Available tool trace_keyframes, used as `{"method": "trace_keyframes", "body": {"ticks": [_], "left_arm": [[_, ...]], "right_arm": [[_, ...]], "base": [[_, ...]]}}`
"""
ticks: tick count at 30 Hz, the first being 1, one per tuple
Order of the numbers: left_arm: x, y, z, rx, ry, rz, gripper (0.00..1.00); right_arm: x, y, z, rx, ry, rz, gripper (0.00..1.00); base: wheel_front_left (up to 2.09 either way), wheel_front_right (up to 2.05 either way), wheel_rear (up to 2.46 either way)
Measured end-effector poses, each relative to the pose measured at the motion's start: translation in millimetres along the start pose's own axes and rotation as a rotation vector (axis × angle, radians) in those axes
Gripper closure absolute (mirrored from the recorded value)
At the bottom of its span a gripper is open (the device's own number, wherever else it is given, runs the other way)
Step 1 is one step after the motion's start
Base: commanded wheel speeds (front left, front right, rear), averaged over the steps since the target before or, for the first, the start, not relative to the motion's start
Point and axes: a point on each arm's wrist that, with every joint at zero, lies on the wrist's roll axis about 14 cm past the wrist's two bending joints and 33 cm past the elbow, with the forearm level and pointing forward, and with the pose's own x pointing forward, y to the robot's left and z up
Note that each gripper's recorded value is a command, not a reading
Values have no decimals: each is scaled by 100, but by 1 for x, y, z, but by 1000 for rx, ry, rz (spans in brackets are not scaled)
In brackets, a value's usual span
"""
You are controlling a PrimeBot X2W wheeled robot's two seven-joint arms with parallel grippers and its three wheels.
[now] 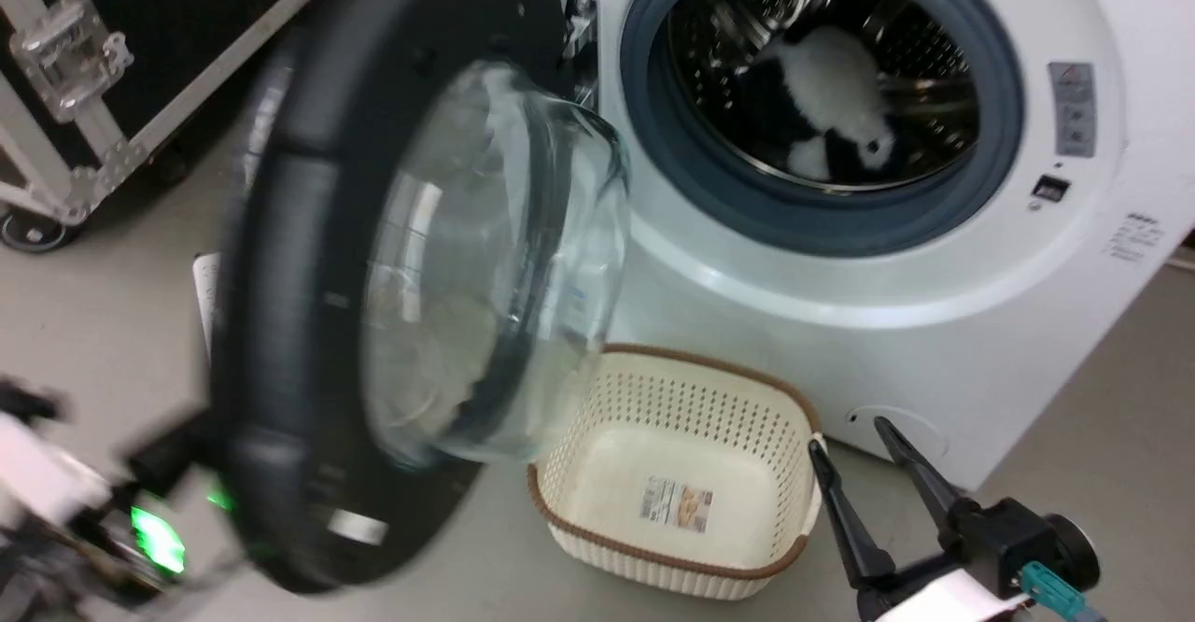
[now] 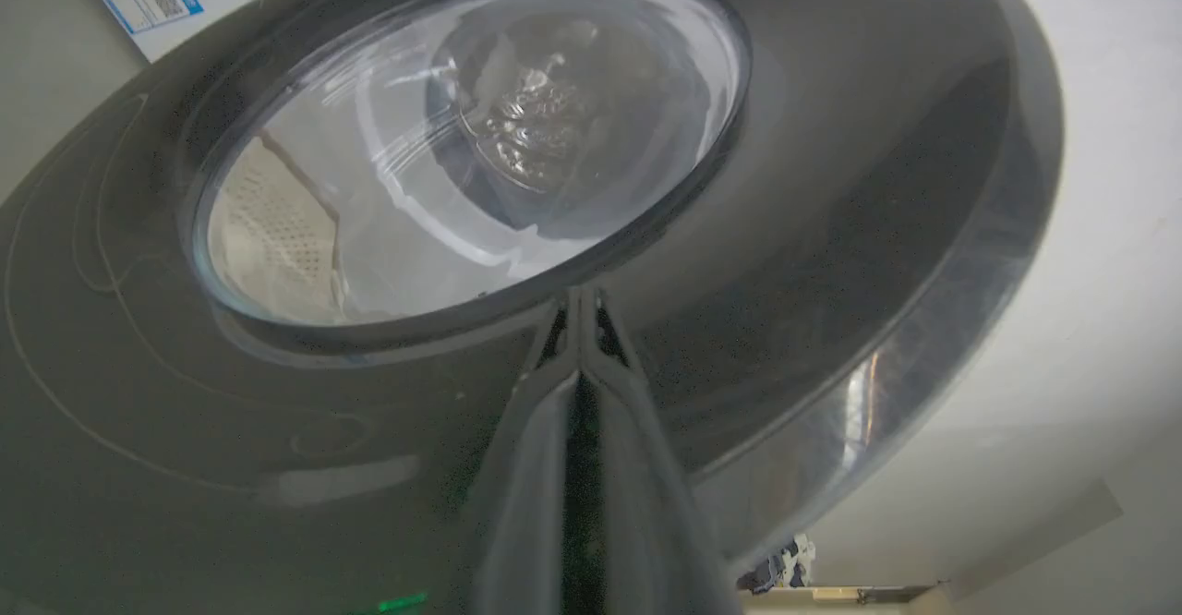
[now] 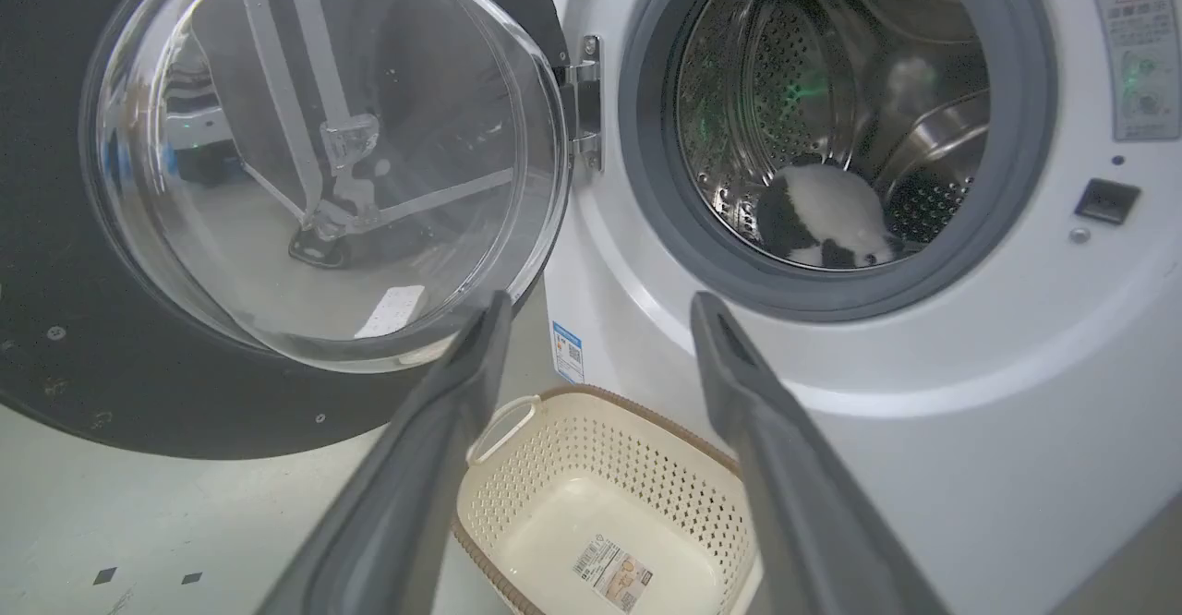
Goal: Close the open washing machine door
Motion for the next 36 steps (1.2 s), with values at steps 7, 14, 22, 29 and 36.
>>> {"method": "trace_keyframes", "body": {"ticks": [7,14,22,29,36], "left_arm": [[22,-8,-99,-108,204,-108,100],[52,-19,-167,-213,370,-188,100],[115,-28,-225,-313,450,-221,100],[194,-49,-263,-325,492,-247,100],[282,-50,-274,-371,340,-199,100]], "right_arm": [[-18,-26,6,-28,-7,-95,0],[-42,-69,15,-8,-36,-248,0],[-72,-109,22,-46,-48,-390,0],[-108,-146,7,-37,7,-541,0],[-138,-166,-10,-17,69,-647,0]], "base": [[0,0,0],[0,0,0],[0,0,0],[0,0,0],[0,0,0]]}}
